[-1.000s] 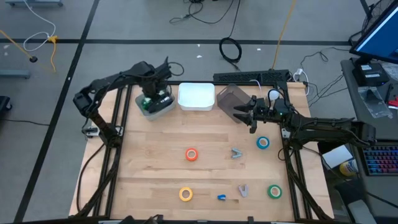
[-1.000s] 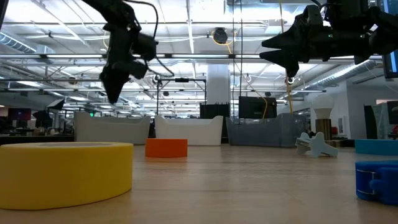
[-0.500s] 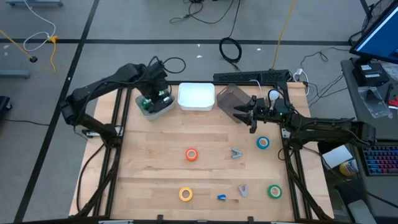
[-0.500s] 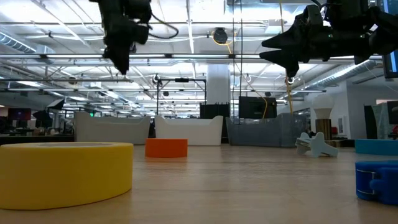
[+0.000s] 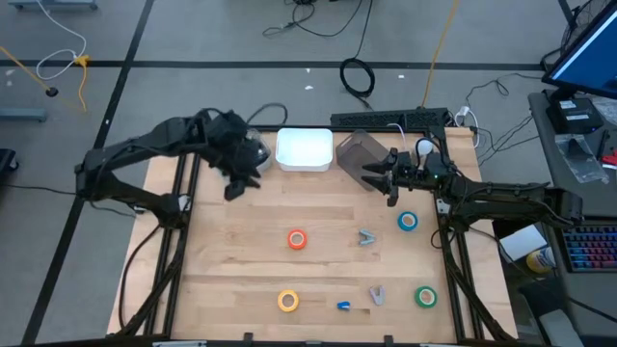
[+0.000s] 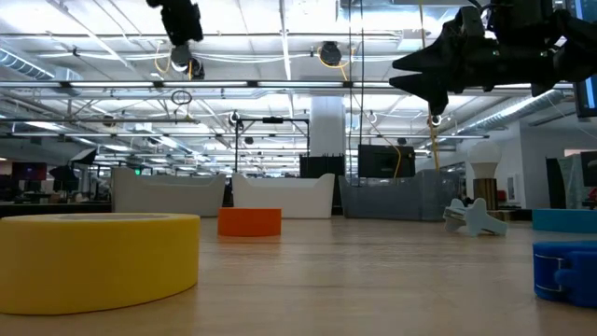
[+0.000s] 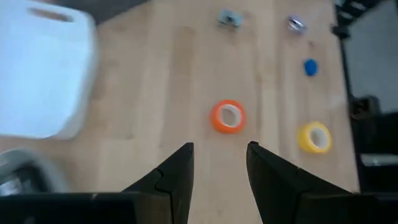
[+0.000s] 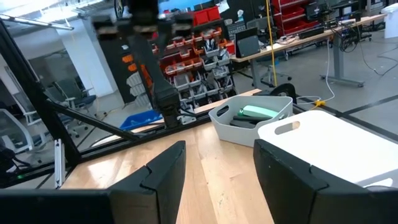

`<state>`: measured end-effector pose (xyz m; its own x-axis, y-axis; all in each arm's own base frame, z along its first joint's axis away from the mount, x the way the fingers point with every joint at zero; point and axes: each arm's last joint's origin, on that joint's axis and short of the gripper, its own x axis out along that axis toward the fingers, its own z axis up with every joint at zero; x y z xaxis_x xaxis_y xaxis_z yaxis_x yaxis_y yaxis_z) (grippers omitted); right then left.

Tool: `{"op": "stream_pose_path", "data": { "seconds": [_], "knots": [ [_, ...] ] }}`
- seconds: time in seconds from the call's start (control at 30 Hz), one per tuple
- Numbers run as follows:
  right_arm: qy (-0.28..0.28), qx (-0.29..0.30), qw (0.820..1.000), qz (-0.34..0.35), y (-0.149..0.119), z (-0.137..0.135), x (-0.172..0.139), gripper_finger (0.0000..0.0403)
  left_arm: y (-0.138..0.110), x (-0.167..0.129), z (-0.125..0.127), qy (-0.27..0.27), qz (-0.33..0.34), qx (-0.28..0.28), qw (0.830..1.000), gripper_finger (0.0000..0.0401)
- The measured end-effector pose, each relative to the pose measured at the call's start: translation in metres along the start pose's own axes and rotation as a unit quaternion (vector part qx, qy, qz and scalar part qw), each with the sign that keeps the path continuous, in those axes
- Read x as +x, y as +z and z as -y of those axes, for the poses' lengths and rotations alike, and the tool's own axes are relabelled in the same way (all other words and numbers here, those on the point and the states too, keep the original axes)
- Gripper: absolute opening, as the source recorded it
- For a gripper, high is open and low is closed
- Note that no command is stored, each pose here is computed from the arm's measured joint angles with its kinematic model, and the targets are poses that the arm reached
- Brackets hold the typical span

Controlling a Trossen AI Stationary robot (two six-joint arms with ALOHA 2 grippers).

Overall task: Pick and place Stapler, Stapler remover, tape
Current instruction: Put the blue stapler into the gray bin

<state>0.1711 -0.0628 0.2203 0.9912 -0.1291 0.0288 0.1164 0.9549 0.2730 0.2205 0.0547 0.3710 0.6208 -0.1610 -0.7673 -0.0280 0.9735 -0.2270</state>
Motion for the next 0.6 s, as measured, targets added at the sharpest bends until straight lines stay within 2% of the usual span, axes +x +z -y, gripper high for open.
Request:
{"op": "stream_pose_path", "data": {
  "seconds": [0.3,0.6],
  "knots": [
    [0.002,0.064,0.998,0.003,0.001,0.000,0.000,0.0180,0.008,0.013,0.055,-0.077,0.032,0.095,0.992,0.0147],
    [0.002,0.074,0.997,0.003,0.001,0.000,0.000,0.0180,0.015,0.040,0.102,-0.139,0.073,0.119,0.980,0.0147]
  ]
}}
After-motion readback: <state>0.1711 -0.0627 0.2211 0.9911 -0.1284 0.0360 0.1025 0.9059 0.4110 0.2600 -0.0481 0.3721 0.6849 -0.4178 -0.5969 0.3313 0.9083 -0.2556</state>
